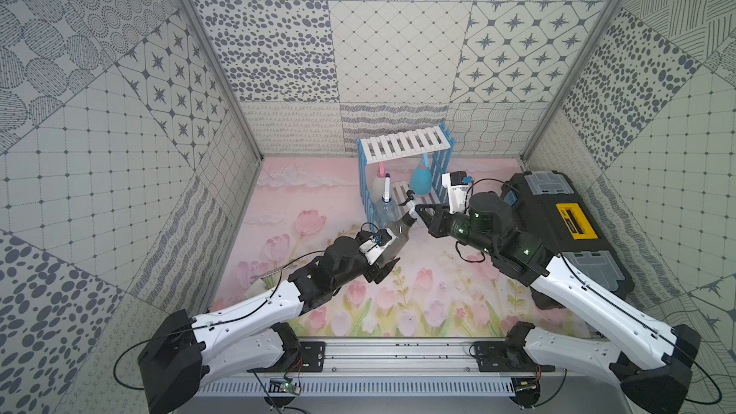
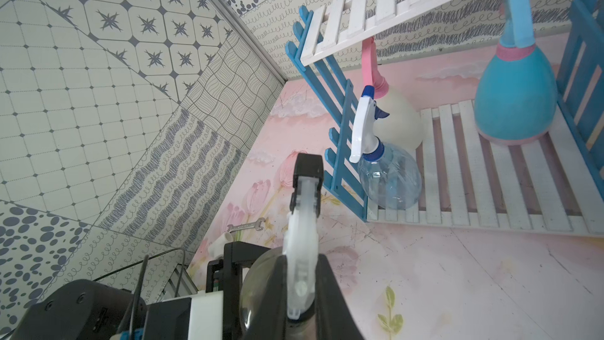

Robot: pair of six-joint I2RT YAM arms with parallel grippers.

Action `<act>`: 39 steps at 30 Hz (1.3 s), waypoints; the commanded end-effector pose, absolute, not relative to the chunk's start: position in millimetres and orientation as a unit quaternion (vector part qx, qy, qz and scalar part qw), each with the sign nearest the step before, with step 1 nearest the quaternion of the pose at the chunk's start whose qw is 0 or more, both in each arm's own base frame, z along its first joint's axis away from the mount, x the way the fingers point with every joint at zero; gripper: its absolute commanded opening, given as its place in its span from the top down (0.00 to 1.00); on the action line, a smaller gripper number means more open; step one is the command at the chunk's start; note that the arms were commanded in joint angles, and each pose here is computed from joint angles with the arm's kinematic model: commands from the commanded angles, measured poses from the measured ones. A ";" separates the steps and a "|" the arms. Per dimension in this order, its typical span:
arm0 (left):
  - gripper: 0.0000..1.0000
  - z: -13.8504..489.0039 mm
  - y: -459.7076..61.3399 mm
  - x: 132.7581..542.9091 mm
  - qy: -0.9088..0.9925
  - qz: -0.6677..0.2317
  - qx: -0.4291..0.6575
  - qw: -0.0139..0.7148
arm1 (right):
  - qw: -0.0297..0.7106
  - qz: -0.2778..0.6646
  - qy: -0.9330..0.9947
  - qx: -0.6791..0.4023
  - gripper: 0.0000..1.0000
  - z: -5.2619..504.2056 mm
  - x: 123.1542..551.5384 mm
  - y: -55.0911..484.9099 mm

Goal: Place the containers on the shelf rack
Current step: 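Pick up a container from the center of the board, then place the container on the shelf.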

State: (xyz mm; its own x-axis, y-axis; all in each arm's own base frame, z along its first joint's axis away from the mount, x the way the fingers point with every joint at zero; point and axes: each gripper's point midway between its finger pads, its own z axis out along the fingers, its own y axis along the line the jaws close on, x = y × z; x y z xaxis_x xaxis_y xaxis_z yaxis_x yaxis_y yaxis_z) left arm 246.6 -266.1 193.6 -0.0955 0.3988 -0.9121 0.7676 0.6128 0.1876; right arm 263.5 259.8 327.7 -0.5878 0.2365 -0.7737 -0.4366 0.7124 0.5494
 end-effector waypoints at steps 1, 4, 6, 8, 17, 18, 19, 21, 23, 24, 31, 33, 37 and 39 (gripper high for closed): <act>0.36 209.4 -271.8 250.1 0.702 -0.183 0.393 0.565 | 0.465 0.370 0.802 -0.057 1.00 334.7 266.9 257.6; 0.02 210.8 -267.4 252.2 0.705 -0.178 0.380 0.571 | 0.476 0.362 0.799 -0.056 1.00 335.7 266.6 251.9; 0.01 212.8 -264.7 249.5 0.701 -0.181 0.378 0.577 | 0.488 0.354 0.796 -0.056 1.00 338.0 265.4 245.8; 0.01 215.6 -264.3 241.4 0.692 -0.197 0.382 0.580 | 0.503 0.346 0.790 -0.056 1.00 340.5 264.0 238.0; 0.02 234.6 -256.6 220.3 0.722 -0.256 0.370 0.525 | 0.571 0.263 0.775 -0.065 1.00 338.3 260.3 195.4; 0.01 234.7 -251.2 224.1 0.735 -0.248 0.362 0.517 | 0.576 0.252 0.775 -0.068 1.00 337.2 261.8 191.9; 0.01 236.9 -245.1 228.9 0.746 -0.243 0.351 0.512 | 0.579 0.240 0.776 -0.068 1.00 334.8 265.4 187.0; 0.01 240.9 -232.2 235.6 0.763 -0.245 0.329 0.499 | 0.580 0.227 0.779 -0.068 1.00 329.3 273.7 179.4; 0.01 248.4 -217.7 243.5 0.773 -0.255 0.304 0.494 | 0.587 0.218 0.777 -0.063 1.00 325.8 284.5 170.8; 0.01 250.2 -208.7 248.2 0.779 -0.256 0.290 0.494 | 0.594 0.215 0.773 -0.062 1.00 325.6 290.0 166.6; 0.01 260.2 -152.8 270.3 0.803 -0.241 0.220 0.499 | 0.643 0.181 0.738 -0.096 1.00 325.1 327.5 153.9; 0.01 259.6 -137.0 276.8 0.805 -0.224 0.202 0.510 | 0.658 0.161 0.727 -0.110 1.00 324.2 337.0 152.5; 0.01 250.9 -107.2 287.7 0.809 -0.194 0.157 0.532 | 0.670 0.128 0.718 -0.138 1.00 318.9 354.9 156.8; 0.01 246.8 -99.1 290.3 0.809 -0.188 0.142 0.538 | 0.669 0.116 0.720 -0.142 1.00 314.7 365.5 158.0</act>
